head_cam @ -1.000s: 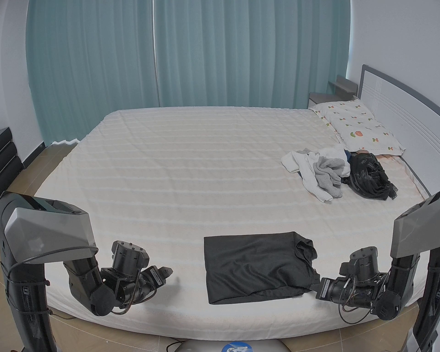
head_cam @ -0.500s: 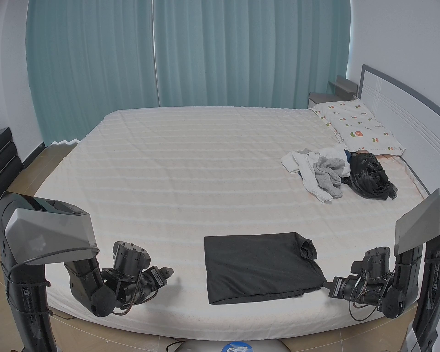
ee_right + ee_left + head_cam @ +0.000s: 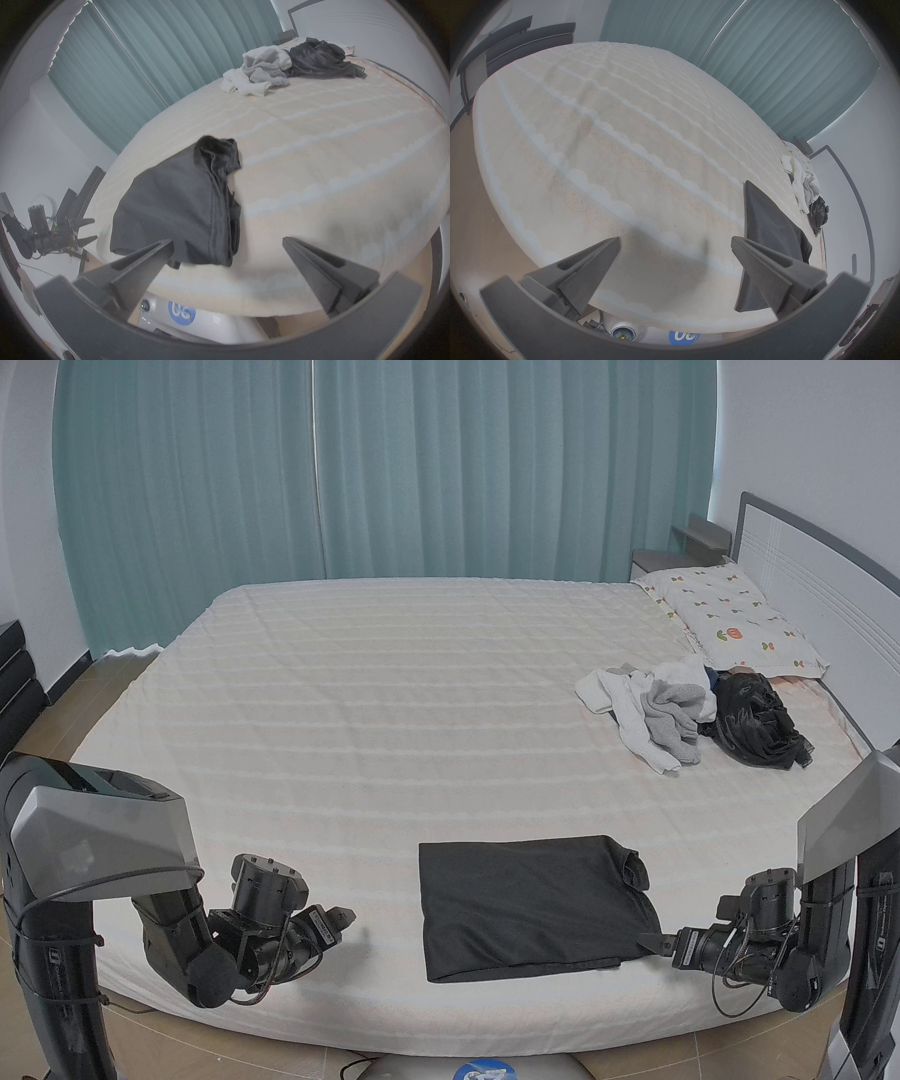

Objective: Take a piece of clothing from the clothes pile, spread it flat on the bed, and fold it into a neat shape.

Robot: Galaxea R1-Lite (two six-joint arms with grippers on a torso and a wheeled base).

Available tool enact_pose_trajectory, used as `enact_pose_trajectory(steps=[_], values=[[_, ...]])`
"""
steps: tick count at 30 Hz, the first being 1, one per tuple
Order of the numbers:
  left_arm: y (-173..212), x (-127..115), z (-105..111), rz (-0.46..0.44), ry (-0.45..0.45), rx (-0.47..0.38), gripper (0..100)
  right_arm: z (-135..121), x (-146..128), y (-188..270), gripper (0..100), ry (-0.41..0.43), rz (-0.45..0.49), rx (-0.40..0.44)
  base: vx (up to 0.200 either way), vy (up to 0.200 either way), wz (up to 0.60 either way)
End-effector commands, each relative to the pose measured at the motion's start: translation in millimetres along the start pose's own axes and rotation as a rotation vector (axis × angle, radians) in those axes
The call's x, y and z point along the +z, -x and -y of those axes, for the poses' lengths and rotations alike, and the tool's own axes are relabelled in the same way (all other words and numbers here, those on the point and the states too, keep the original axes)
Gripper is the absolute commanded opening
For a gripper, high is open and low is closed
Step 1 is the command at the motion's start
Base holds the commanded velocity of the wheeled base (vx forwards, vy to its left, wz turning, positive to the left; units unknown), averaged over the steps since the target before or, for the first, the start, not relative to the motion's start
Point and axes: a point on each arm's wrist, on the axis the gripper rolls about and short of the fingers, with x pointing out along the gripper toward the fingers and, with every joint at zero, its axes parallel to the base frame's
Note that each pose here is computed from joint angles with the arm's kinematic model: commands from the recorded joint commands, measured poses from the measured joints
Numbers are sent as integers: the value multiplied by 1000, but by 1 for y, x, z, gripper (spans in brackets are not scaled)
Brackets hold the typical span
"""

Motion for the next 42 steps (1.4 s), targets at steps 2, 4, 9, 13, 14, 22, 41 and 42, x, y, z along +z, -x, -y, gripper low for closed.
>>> enact_pose_trajectory(steps=[2, 4, 9, 13, 14, 22, 41, 42], values=[[-1, 0, 0, -1, 0, 2, 100, -2, 34, -9, 100, -9, 163, 34, 0, 0, 0], [-1, 0, 0, -1, 0, 2, 100, -4, 38, -19, 100, -3, 173, 34, 0, 0, 0], [-1, -1, -1, -3, 0, 4, 100, -18, 52, -56, 100, 12, 157, -14, 0, 0, 0], [-4, -3, -3, -9, -2, 16, 100, -31, 65, -84, 100, 27, 126, -37, 0, 0, 0], [-4, -3, -3, -9, -4, 16, 100, -32, 67, -91, 100, 28, 124, -37, 0, 0, 0], [-5, -3, -3, -8, -4, 17, 100, -35, 82, -129, 100, 26, 102, -72, 0, 0, 0], [-7, -4, -3, -10, -7, 22, 100, 8, 126, -139, 100, -227, 189, -99, 0, 0, 0], [-7, -4, -3, -10, -7, 22, 100, 8, 128, -139, 100, -254, 201, -85, 0, 0, 0]])
